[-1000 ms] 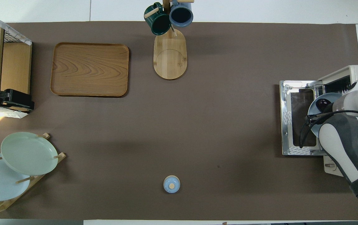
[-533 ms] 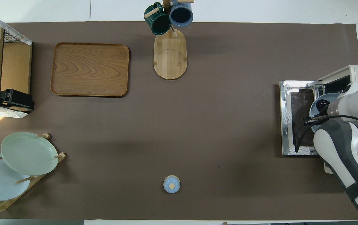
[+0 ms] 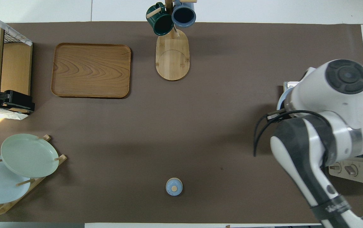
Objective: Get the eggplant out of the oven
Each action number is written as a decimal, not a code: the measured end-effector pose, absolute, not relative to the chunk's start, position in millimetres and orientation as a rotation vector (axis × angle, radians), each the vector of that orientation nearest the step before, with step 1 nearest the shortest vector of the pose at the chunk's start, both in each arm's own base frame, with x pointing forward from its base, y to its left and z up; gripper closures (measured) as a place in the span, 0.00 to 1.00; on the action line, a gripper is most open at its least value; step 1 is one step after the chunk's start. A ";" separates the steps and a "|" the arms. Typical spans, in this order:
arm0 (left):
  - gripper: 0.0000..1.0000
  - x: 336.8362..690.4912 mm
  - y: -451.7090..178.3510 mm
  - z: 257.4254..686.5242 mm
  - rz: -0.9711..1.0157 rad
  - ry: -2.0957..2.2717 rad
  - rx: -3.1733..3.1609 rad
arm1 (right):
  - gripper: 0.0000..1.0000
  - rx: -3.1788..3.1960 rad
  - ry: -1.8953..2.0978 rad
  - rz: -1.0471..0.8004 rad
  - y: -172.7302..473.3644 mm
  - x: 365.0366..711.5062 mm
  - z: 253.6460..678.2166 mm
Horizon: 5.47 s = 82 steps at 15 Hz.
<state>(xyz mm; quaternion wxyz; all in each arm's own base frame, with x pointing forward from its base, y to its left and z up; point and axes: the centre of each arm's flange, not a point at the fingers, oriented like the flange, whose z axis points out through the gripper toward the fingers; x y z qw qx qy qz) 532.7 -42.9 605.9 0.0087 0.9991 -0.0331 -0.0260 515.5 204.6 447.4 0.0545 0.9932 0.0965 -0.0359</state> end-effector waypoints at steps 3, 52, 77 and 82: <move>0.00 533.5 -41.9 606.5 -0.072 -0.100 3.121 | 0.97 3.025 0.233 0.005 321.7 488.5 442.3; 0.04 476.1 -445.6 317.7 0.161 -0.179 2.977 | 0.93 2.814 0.453 -0.304 49.6 546.8 370.8; 0.69 515.4 -384.3 357.9 0.126 -0.016 3.024 | 0.52 3.123 0.212 -0.219 -38.5 538.4 616.4; 0.69 583.7 -292.1 425.9 0.076 0.162 3.047 | 0.01 3.122 0.211 -0.234 -35.5 542.3 609.0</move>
